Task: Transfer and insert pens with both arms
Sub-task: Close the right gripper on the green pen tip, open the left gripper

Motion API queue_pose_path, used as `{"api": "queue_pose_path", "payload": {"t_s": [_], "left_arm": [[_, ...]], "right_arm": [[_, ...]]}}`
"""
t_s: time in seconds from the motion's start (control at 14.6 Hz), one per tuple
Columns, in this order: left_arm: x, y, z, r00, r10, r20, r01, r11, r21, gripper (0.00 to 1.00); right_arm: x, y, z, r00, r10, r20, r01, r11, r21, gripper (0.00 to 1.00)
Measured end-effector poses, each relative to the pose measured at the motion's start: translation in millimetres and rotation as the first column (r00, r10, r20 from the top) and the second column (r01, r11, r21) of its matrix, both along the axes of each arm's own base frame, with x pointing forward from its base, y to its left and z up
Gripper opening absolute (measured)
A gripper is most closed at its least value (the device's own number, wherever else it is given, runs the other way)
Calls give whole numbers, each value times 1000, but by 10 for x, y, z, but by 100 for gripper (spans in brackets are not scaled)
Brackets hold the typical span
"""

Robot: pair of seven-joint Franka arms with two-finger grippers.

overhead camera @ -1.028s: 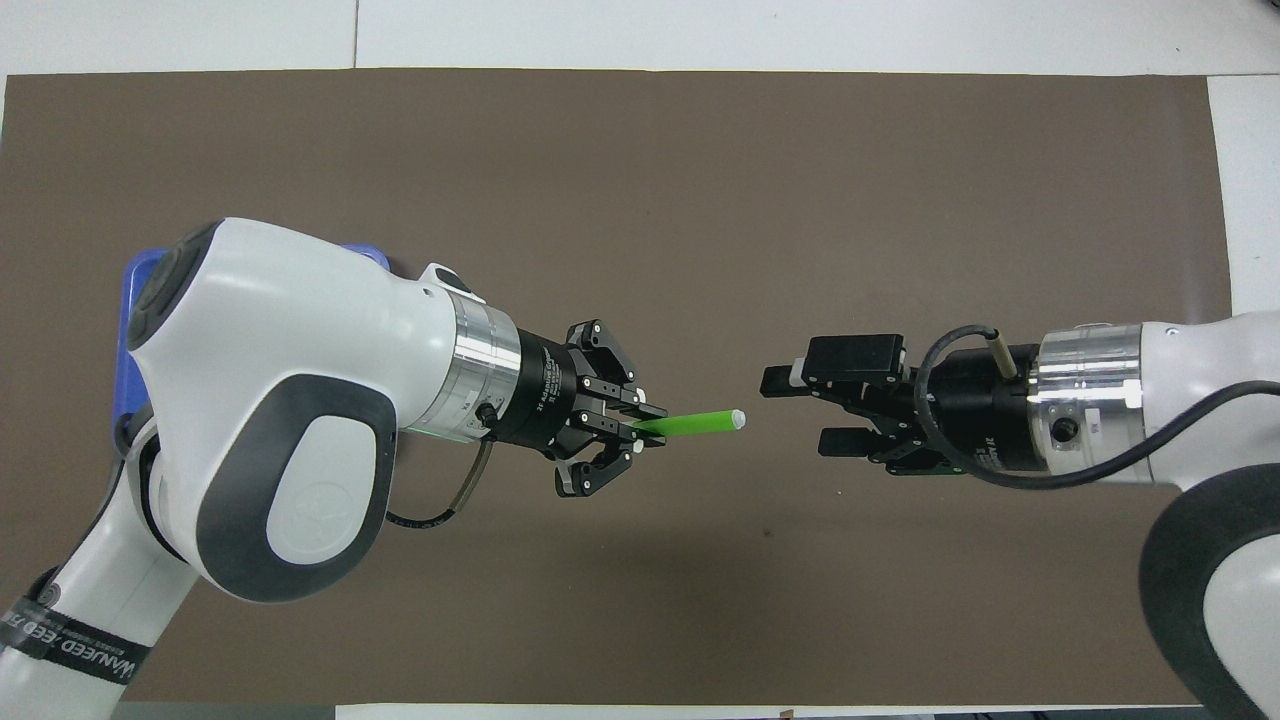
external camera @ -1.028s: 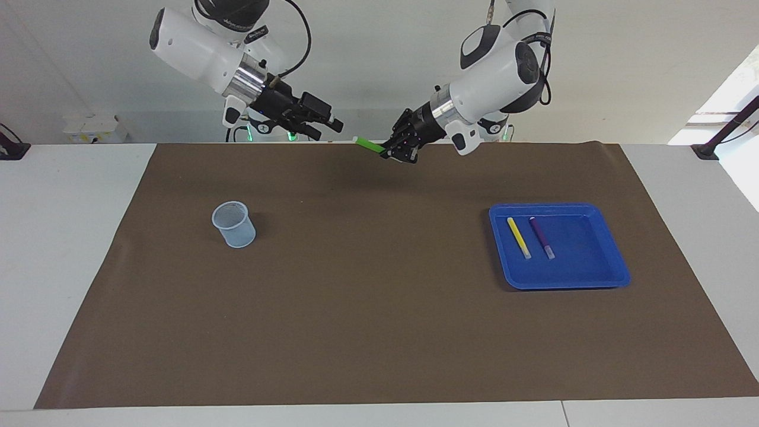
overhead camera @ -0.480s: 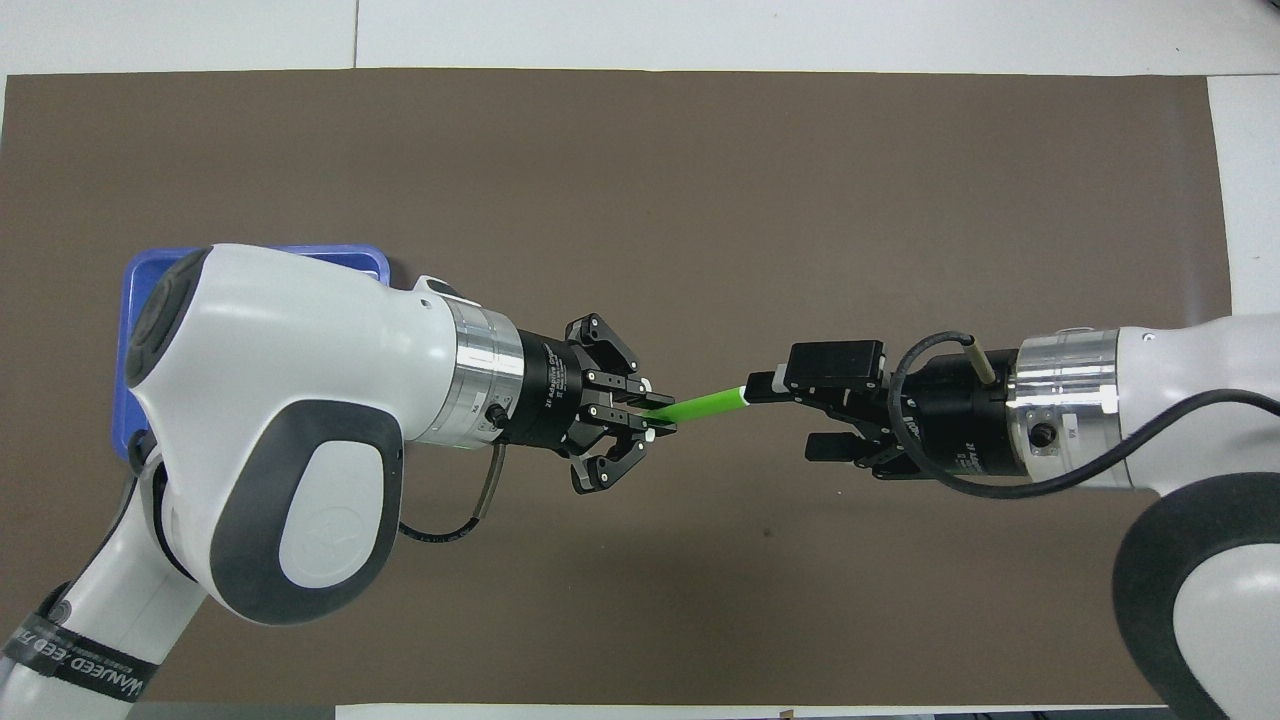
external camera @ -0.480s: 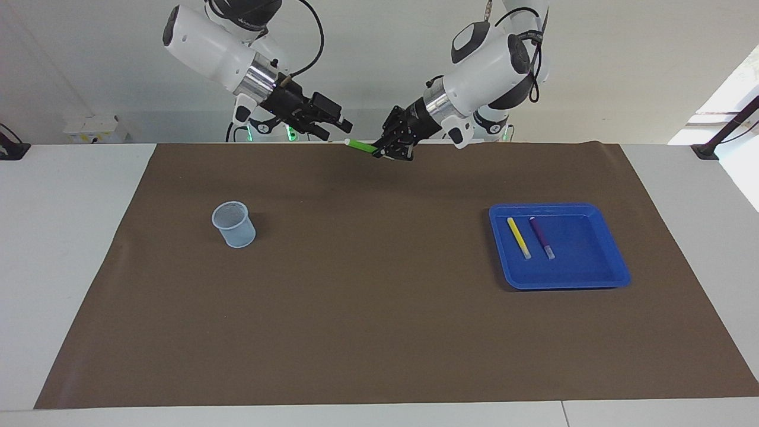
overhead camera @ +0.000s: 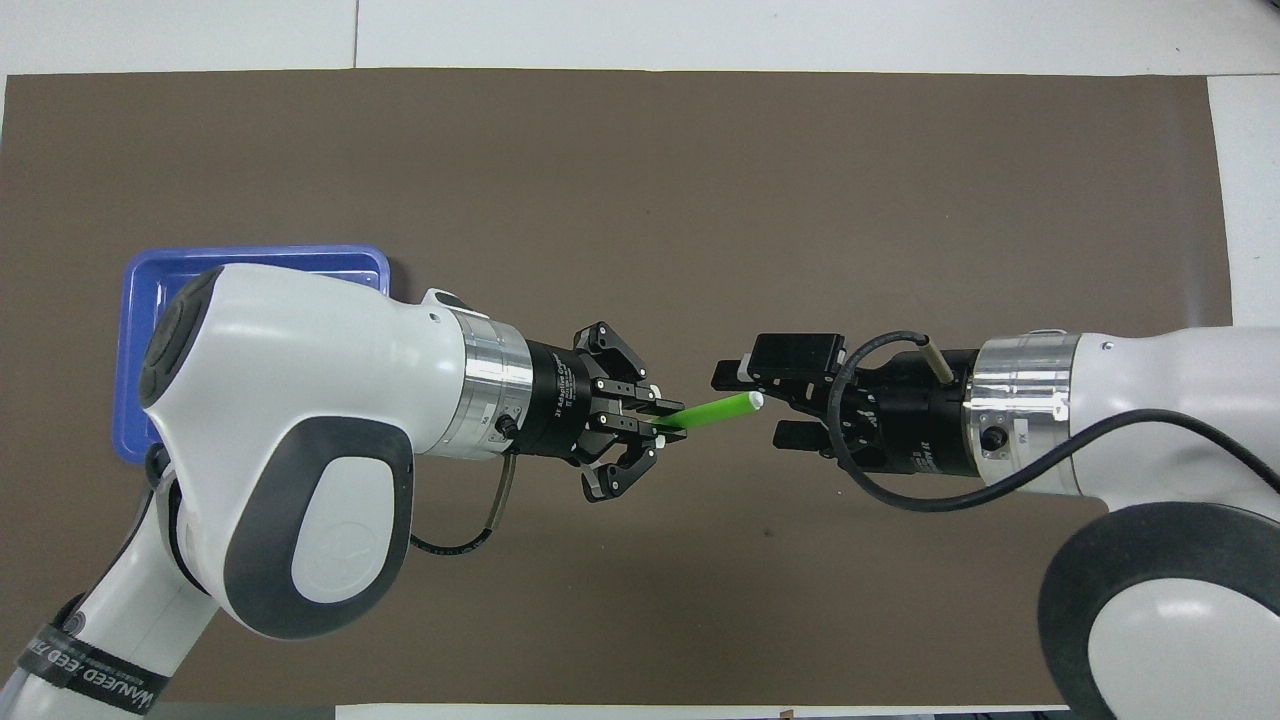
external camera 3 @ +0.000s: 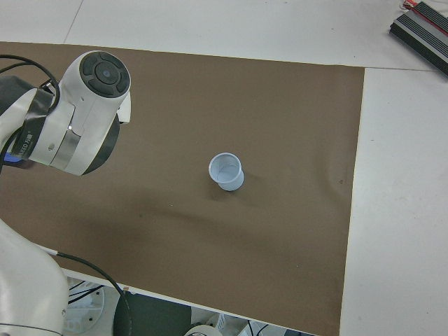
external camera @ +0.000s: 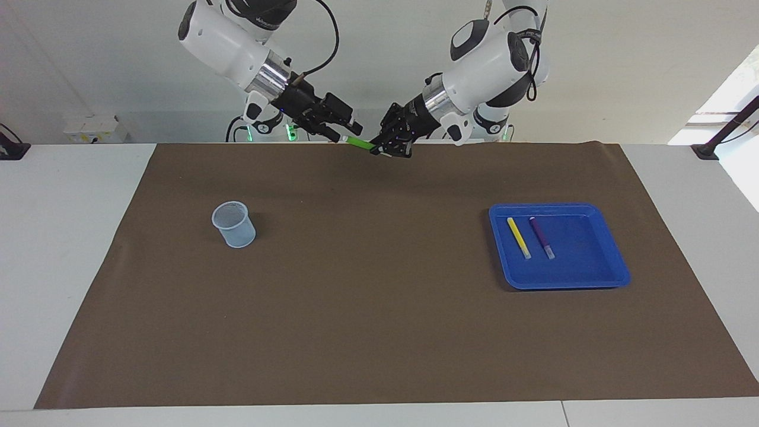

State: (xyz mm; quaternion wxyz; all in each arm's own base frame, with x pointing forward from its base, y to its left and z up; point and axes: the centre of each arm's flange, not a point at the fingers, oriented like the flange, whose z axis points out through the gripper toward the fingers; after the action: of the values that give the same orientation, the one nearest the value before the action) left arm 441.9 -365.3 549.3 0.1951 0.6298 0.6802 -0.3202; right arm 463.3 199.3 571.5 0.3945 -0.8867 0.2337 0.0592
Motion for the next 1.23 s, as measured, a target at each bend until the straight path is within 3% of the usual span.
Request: {"api": "queue_pose_path", "payload": {"t_s": [0.07,0.34,0.41,0.55,0.69,0.82,1.17,1.23], "left_arm": [[-5,-4,9,1000,1,3,-1,1000,-1,17],[-18,-13,30,1000,2,8,-2,1000,-6,17],[-17,-13,33,1000,4,8,-4,1000,-9,17],[-18,-12,45,1000,7,7,-7,1000,-14,17],[-24,-8,64,1000,7,9,-7,1000,-17,17],[-29,-7,70,1000,8,11,-8,1000,-17,17],[-35,1,84,1000,9,13,-9,1000,-19,17],[-37,3,97,1000,10,16,-10,1000,-20,22]], "right_arm": [[0,0,0,1000,0,0,0,1000,0,74],[1,-1,0,1000,-1,0,1,1000,0,72],[1,-1,0,1000,-1,0,1,1000,0,66],[1,-1,0,1000,-1,0,1,1000,0,45],[1,-1,0,1000,-1,0,1,1000,0,39],[2,-1,4,1000,-1,1,1,1000,0,18],[2,2,16,1000,2,2,-2,1000,1,18],[2,1,20,1000,4,0,-4,1000,2,18]]}}
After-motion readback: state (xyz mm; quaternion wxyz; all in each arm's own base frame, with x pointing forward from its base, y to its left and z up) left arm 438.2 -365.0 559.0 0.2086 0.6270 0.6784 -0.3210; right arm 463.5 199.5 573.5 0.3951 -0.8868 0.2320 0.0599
